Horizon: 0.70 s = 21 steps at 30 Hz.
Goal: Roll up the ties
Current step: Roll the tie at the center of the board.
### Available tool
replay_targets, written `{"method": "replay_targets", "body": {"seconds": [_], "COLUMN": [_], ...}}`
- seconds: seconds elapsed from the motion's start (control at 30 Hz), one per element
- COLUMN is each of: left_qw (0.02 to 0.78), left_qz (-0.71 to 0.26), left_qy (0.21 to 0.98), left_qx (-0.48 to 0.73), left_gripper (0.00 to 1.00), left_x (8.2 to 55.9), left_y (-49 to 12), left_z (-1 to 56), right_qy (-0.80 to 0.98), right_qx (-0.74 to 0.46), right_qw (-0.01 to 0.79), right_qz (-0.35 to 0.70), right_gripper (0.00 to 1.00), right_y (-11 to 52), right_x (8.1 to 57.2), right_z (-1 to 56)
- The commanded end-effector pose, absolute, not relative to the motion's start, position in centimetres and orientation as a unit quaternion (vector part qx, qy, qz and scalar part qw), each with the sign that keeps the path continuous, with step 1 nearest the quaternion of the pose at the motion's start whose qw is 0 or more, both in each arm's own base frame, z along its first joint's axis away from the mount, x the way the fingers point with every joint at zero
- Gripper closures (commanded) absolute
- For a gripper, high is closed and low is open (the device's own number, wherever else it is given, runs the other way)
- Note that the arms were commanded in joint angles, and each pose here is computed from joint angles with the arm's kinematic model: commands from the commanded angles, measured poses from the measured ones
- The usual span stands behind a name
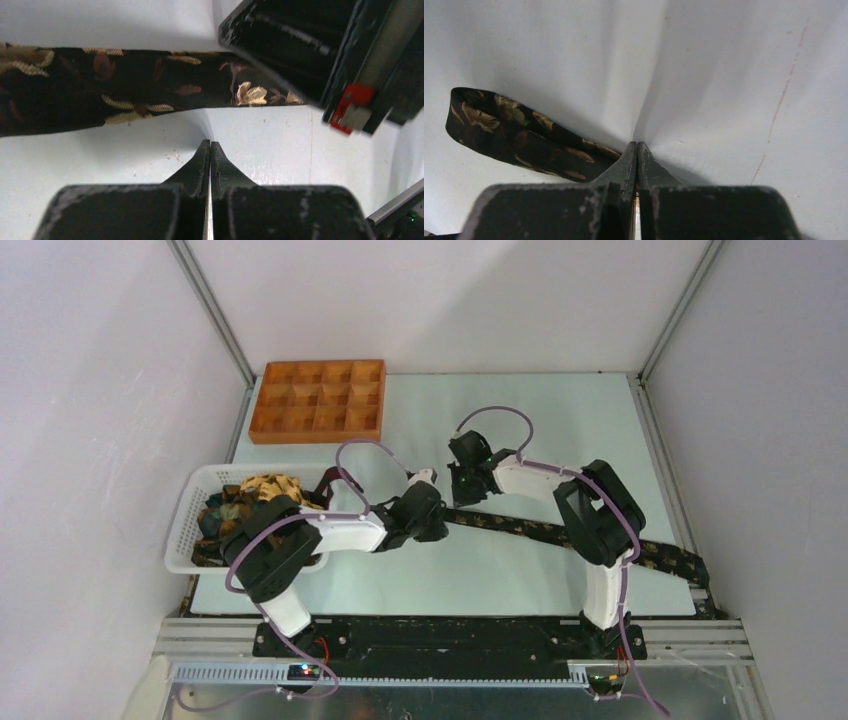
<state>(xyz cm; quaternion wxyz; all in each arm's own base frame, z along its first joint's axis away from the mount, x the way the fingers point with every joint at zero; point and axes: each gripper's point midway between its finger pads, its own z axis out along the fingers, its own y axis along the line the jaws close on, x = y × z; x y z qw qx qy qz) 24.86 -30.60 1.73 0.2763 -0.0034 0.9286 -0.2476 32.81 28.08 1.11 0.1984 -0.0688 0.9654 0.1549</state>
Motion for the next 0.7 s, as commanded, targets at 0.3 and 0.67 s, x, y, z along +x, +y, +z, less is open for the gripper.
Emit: {"method": "replay_targets", "body": {"seconds": [0.3, 0.67], "left_qw": [0.286, 0.289], "left_qz": [-0.208, -0.224], "left_qy": [0.935, 0.930], "left_qx": [-0.026, -0.027], "left_gripper": [1.00, 1.00], "left_x": [27.6, 28.4], "left_y": [-30.2, -30.0], "left_z": [0.2, 1.2], "right_qy": [0.974, 0.973], "right_qx": [-0.078, -0.078], "right_qw": [0.169, 0.175], "right_qz": [0.127, 0.132], "right_gripper": [1.00, 1.00], "right_y": [27.4, 27.6], "right_x": [30.6, 30.8], "right_z": [-0.1, 0.3]}}
